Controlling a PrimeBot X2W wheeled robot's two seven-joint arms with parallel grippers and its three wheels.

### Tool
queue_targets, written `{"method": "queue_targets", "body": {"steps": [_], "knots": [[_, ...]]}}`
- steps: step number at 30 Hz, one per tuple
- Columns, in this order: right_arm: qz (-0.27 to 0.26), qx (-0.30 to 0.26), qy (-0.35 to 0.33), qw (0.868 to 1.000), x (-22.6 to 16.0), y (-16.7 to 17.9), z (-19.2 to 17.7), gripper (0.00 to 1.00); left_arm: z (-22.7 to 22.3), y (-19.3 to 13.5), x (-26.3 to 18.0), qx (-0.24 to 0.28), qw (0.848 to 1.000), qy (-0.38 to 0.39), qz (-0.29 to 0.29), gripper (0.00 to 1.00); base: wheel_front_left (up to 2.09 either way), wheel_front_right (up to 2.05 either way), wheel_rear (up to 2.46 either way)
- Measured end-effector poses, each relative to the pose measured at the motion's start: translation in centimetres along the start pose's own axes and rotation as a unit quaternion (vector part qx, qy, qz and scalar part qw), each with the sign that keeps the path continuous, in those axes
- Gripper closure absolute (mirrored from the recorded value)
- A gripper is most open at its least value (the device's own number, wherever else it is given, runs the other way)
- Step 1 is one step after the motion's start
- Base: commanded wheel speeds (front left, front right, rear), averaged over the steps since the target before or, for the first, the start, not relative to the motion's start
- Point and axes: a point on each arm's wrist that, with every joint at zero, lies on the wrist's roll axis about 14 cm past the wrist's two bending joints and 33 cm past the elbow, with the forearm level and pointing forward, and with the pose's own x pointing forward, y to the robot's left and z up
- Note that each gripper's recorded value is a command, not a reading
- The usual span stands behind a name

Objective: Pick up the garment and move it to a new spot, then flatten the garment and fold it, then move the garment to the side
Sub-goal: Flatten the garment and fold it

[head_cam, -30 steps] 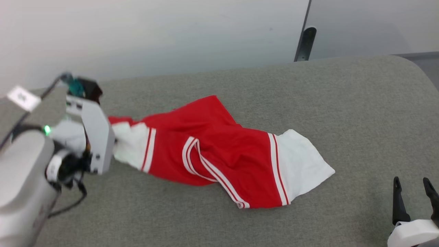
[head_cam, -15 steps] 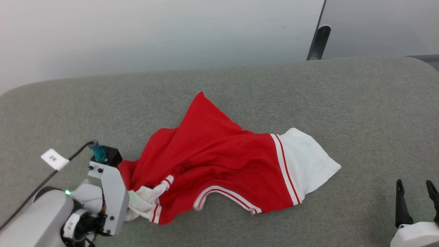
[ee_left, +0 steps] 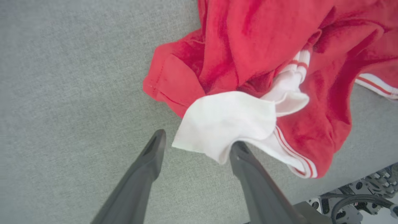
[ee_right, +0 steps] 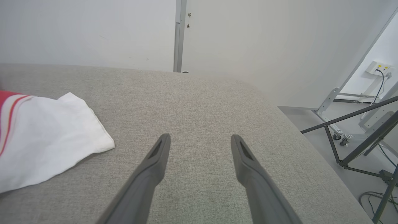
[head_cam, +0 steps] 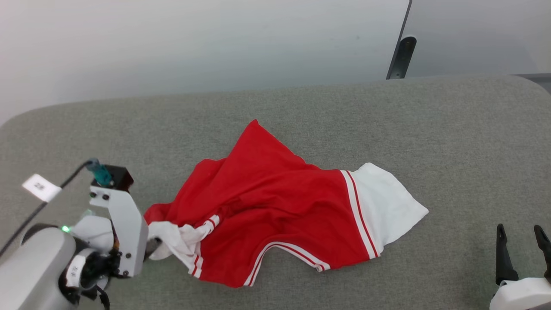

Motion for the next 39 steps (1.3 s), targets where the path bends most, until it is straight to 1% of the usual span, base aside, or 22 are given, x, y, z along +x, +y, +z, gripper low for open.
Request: {"method": "queue_targets", "body": {"steps": [8,16,22,30,36,39], "knots": [[-0.001,0.001,0.002,1.000,-0.3,-0.1,0.0,0.00,0.8,0.1,-2.0,-0.022,0.999,-0.037,0.004,0.00,0.00,0.00,0.00],[0.007,0.001,-0.001,1.000,-0.3,0.5,0.2,0.00,1.5,-1.5,-3.9,-0.012,0.996,-0.087,-0.014,0.00,0.00,0.00,0.00],[0.013,0.003,-0.006,1.000,-0.5,0.9,0.6,0.00,0.3,-2.2,-4.0,-0.015,0.994,-0.100,-0.030,0.00,0.00,0.00,0.00],[0.011,0.006,-0.015,1.000,-1.6,0.5,1.0,0.00,-2.2,-3.2,-3.8,-0.045,0.992,-0.103,-0.049,0.00,0.00,0.00,0.00],[0.007,0.007,-0.019,1.000,-2.1,0.1,1.1,0.00,-3.6,-4.1,-3.7,-0.044,0.992,-0.101,-0.066,0.00,0.00,0.00,0.00],[0.008,0.006,-0.015,1.000,-2.2,0.1,1.0,0.00,-4.3,-4.1,-3.3,-0.043,0.993,-0.090,-0.065,0.00,0.00,0.00,0.00]]}}
